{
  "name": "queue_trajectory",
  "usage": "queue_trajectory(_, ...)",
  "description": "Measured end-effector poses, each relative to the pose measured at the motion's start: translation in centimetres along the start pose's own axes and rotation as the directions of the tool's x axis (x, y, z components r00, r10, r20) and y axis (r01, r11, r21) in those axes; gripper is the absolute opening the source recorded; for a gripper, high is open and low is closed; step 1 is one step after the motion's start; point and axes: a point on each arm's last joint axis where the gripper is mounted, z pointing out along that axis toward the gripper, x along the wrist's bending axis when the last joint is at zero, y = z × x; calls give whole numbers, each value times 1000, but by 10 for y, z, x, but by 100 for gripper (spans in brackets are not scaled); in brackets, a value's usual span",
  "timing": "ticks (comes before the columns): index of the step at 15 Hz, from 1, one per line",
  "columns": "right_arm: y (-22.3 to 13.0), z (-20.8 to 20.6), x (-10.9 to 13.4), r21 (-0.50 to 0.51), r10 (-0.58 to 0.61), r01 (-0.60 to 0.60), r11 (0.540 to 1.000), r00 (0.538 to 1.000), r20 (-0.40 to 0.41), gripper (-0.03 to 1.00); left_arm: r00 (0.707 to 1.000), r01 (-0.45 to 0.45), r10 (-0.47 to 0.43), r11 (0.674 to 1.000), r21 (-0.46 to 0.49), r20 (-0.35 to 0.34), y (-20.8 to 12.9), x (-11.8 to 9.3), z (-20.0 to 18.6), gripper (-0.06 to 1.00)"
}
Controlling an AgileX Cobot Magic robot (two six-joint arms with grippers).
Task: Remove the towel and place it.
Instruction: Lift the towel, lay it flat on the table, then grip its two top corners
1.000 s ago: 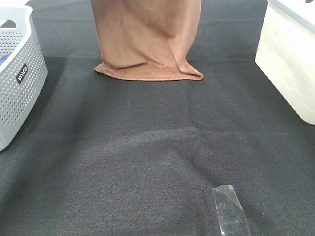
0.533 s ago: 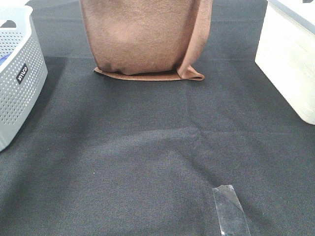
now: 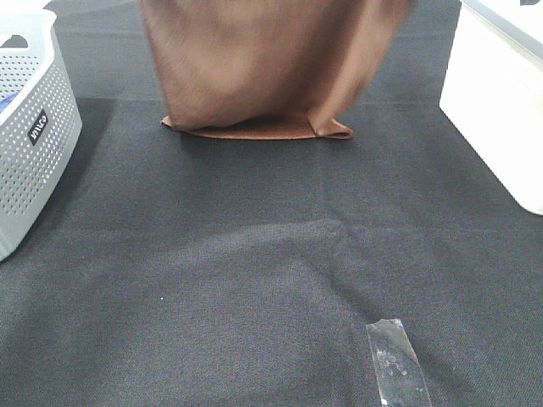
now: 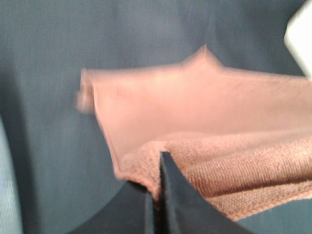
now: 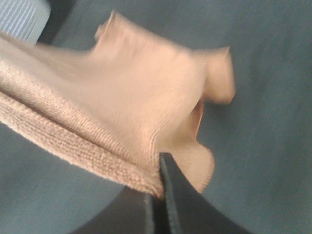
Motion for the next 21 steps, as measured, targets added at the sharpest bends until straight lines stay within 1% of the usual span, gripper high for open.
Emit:
queue_trajectory(2,-27,-11,6,50,19,-18,999,1000,-22,0,1000,-28,28,999,45,-5,-26,-16,-18,0)
queue_trajectory(3,-41,-16,8,73,27,-25,997,999,-28,0,999,-45,45,997,66,2,-41,-24,-27,0)
queue_trajectory(4,-61,-29,13,85,34,-31,996,999,-36,0,998,-62,60,993,99,22,-65,-35,-40,0)
queue_trajectory(5,-67,-32,14,90,35,-32,995,999,-37,0,998,-67,64,991,119,29,-75,-38,-42,0)
queue_trajectory(6,-104,-49,22,114,52,-45,993,997,-58,0,995,-86,75,974,210,59,-125,-52,-46,0)
queue_trajectory(7,-112,-51,24,120,57,-49,992,996,-64,0,995,-84,72,973,215,65,-132,-53,-49,0)
queue_trajectory(8,-112,-51,24,120,57,-49,992,996,-64,0,995,-84,72,973,215,65,-132,-53,-49,0)
queue_trajectory(9,-142,-56,30,150,80,-66,986,993,-89,0,995,-62,41,964,258,87,-166,-55,-58,0)
queue_trajectory(10,-165,-57,33,182,103,-83,980,990,-101,0,993,-35,2,959,282,115,-185,-54,-66,0)
queue_trajectory(11,-180,-59,35,190,122,-100,977,987,-108,0,990,-14,-27,955,296,136,-196,-52,-71,0)
queue_trajectory(12,-180,-59,35,190,122,-100,977,987,-108,0,990,-14,-27,955,296,136,-196,-52,-71,0)
queue_trajectory(13,-210,-63,42,208,183,-152,966,974,-137,0,982,18,-77,947,321,174,-217,-46,-80,0)
queue_trajectory(16,-250,-68,49,214,239,-201,956,956,-170,0,952,53,-159,928,370,262,-248,-40,-94,0)
queue_trajectory(17,-261,-68,51,217,247,-207,954,952,-180,0,944,56,-178,917,396,278,-259,-38,-94,0)
queue_trajectory(19,-281,-63,54,245,279,-226,943,938,-207,0,934,71,-215,895,441,286,-281,-32,-92,0)
queue_trajectory(20,-291,-59,56,266,298,-237,934,929,-218,0,931,83,-238,877,473,277,-293,-29,-87,0)
queue_trajectory(21,-291,-59,56,266,298,-237,934,929,-218,0,931,83,-238,877,473,277,-293,-29,-87,0)
